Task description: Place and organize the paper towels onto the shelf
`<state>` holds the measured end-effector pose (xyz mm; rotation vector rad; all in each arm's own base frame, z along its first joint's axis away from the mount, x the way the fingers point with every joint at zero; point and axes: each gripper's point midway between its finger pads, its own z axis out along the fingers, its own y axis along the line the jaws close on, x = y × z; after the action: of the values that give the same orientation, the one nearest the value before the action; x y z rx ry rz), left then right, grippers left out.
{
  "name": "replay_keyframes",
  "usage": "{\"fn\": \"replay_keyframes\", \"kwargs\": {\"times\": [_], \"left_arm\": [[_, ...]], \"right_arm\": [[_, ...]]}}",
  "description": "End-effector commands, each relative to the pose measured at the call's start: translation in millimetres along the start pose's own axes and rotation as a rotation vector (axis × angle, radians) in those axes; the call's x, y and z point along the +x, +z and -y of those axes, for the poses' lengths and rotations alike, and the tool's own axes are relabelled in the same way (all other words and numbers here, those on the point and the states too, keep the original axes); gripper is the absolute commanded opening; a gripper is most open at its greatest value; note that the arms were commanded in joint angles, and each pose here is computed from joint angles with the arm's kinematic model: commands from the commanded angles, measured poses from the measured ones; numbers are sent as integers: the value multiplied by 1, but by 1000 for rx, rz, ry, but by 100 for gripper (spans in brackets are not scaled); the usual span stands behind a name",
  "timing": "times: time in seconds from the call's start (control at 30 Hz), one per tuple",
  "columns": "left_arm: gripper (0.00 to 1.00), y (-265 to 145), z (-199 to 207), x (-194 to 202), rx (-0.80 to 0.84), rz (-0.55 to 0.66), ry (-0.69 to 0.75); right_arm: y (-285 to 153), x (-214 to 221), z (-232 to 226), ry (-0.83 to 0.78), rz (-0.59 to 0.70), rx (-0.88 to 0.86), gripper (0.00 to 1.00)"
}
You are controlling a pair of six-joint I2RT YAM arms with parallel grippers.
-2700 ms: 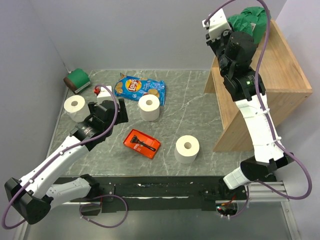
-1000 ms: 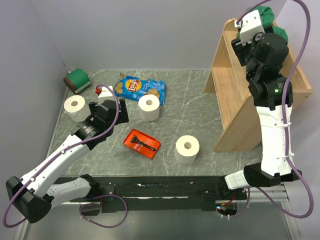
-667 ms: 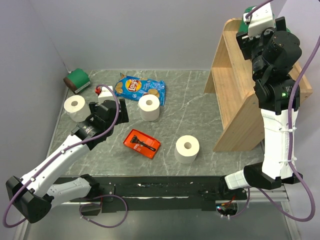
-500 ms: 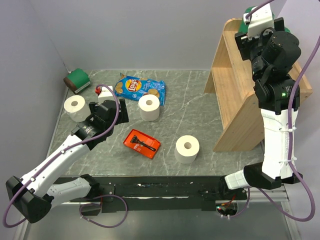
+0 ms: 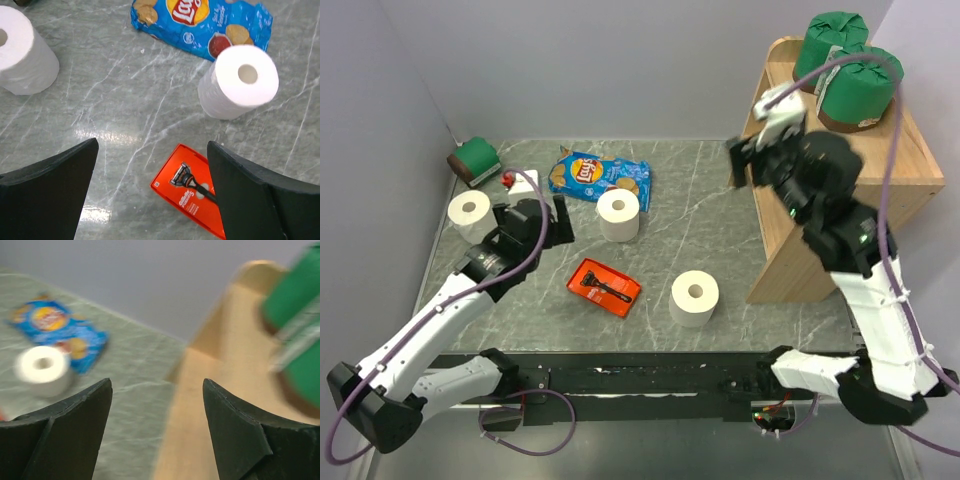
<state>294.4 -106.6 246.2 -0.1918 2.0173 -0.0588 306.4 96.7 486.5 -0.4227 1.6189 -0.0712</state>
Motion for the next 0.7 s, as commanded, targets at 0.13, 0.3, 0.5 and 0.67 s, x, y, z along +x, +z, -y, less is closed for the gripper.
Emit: {"fn": "replay_keyframes", "kwargs": {"times": [0.13,0.3,0.5,0.67], "left_arm": [[96,18,-27,-62,11,58,-217],[96,47,-64,-99,-90,50,-297],[96,94,-130,-151,-273,150,-334],[99,151,-184,-162,-300,118,-417]], "right_arm": [[-18,60,-121,173,-21,-302,84],[-32,91,-183,200,-21,-465,100],[-40,117,-219,241,-72,-529,100],[-45,117,-231,261,-55,-571,100]]}}
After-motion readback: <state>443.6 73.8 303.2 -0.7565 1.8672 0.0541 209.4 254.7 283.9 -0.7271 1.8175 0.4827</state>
